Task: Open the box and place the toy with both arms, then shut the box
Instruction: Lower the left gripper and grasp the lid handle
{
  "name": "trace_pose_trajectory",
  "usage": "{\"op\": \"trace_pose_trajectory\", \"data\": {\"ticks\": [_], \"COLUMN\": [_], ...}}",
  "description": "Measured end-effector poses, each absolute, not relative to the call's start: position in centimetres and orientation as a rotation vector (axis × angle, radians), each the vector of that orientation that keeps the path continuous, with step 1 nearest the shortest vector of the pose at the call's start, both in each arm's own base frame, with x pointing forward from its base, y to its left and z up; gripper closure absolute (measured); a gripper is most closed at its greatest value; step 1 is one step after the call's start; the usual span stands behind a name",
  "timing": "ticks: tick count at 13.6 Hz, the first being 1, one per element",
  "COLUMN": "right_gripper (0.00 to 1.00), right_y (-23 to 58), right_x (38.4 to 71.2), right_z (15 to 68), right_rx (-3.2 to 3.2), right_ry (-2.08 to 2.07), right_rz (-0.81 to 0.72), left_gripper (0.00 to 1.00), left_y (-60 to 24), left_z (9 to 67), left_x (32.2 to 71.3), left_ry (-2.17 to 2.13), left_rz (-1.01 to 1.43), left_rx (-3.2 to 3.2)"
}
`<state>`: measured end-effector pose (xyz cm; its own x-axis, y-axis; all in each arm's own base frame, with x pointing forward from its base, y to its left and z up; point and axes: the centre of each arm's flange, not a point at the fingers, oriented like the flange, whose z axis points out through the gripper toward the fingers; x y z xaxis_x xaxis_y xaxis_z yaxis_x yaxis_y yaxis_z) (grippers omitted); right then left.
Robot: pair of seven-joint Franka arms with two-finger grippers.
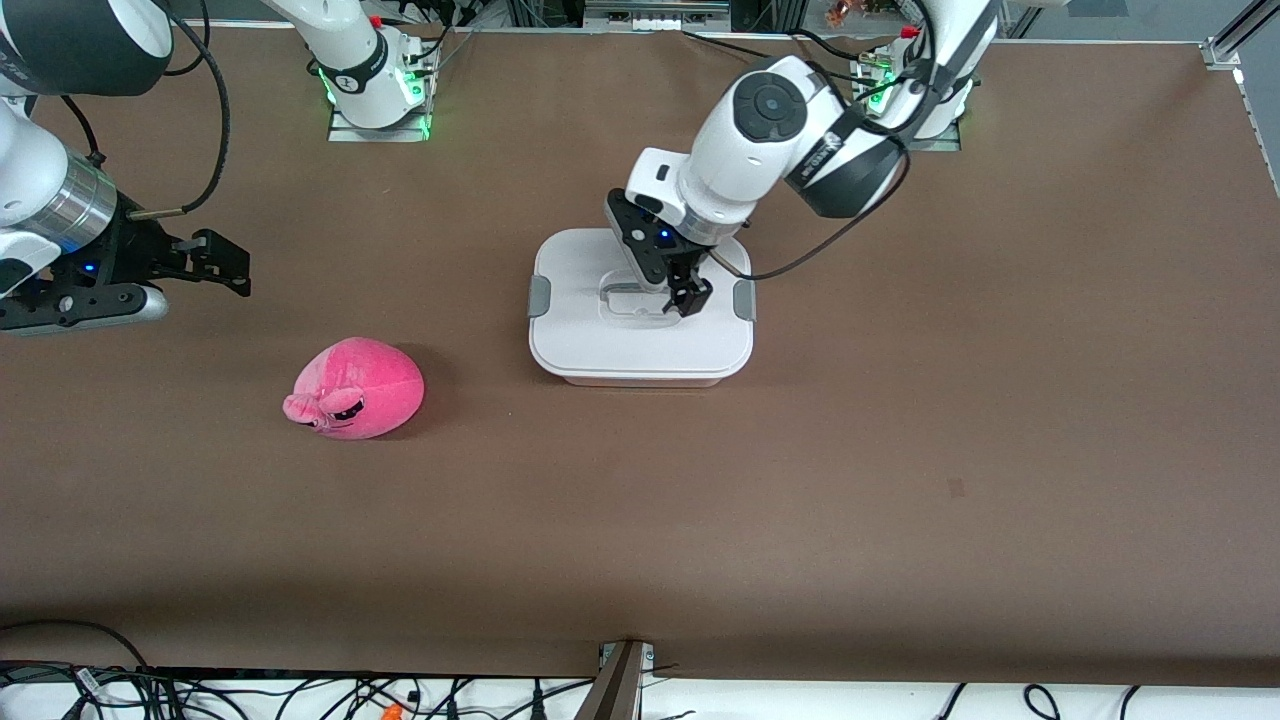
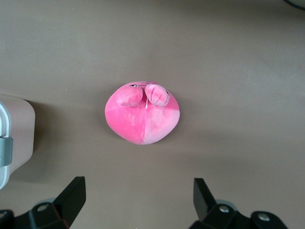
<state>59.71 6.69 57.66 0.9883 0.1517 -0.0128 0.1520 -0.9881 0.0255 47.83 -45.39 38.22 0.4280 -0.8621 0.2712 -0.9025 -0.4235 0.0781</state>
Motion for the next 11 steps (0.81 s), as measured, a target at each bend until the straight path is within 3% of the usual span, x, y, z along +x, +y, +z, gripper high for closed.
{"op": "trace_pose_trajectory", "data": {"ticks": [5,7,11], "right_gripper": [0.00,0.00,0.00], "right_y": [6.7,6.7,6.7], "right_x": [59.7,59.7,59.7], "right_z": [57.7,57.7,57.7], "right_rx": [3.106,3.106,3.106], "right_ry": [0.237,0.237,0.238], "right_rz": [-0.017,-0.017,-0.015], "left_gripper": [0.00,0.16,0.59], "left_y": [-45.5,-45.7,-46.1], "left_z": [36.2,35.2,34.1], "left_x": [47.1,47.1,47.0], "left_ry": [-1.643,-1.652,-1.663], "left_rz": [0.334,0.340,0.336], "left_rx": [2.463,2.455,2.441]}}
